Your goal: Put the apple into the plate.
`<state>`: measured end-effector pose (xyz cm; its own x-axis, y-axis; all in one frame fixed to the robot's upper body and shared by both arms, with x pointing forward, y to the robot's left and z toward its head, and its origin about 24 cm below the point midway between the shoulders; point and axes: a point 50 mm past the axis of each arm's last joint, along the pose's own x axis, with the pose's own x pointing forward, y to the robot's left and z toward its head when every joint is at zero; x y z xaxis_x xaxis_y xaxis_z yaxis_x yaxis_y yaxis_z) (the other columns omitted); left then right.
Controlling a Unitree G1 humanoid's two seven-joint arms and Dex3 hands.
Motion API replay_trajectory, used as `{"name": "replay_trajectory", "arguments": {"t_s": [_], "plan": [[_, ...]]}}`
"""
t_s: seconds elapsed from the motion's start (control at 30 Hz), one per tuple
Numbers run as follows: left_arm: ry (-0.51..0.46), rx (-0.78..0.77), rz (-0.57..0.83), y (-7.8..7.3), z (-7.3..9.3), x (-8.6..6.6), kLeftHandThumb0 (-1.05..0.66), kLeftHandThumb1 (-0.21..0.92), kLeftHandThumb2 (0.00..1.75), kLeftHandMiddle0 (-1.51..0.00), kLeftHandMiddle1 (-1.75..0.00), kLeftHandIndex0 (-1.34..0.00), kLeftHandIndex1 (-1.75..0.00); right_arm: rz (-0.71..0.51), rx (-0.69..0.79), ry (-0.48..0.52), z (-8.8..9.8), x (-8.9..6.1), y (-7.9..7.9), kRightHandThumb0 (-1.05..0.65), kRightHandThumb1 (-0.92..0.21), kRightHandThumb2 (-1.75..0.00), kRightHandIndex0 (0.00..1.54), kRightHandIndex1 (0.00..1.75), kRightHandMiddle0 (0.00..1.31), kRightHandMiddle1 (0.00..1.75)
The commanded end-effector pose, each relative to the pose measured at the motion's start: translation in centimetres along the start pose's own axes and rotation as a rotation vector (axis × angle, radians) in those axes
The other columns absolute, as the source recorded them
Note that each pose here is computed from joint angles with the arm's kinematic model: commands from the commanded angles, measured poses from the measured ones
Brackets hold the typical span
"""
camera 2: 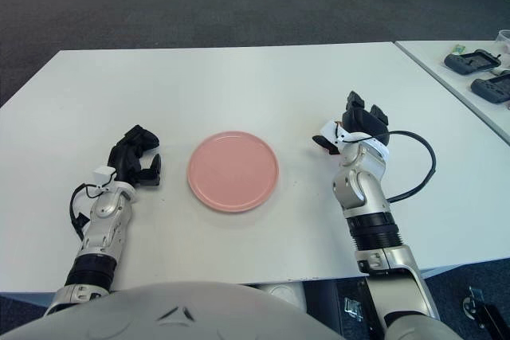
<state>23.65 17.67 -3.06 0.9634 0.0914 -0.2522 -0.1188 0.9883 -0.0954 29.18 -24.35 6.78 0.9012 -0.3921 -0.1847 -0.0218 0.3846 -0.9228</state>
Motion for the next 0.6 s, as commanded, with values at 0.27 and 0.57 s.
{"name": "replay_trajectory", "arguments": {"t_s": [0.27,0.57], "plan": [[0.12,-0.01,0.033,0.5,-2.5,-1.1,-0.01,-0.09,1.75,-0.92,-1.75,-0.73,-1.65,0.079,-0.054,0.047,0.0,1.6,0.3,-0.99,-0.47,-0.78,0.0,0.0,0.0,0.0],[0.116,0.024,0.038,0.5,-2.5,-1.1,-0.01,-0.08,1.75,-0.92,-1.75,-0.72,-1.66,0.207,-0.137,0.088,-0.8,3.7,2.3,-1.0,-0.54,-0.74,0.0,0.0,0.0,0.0]]}}
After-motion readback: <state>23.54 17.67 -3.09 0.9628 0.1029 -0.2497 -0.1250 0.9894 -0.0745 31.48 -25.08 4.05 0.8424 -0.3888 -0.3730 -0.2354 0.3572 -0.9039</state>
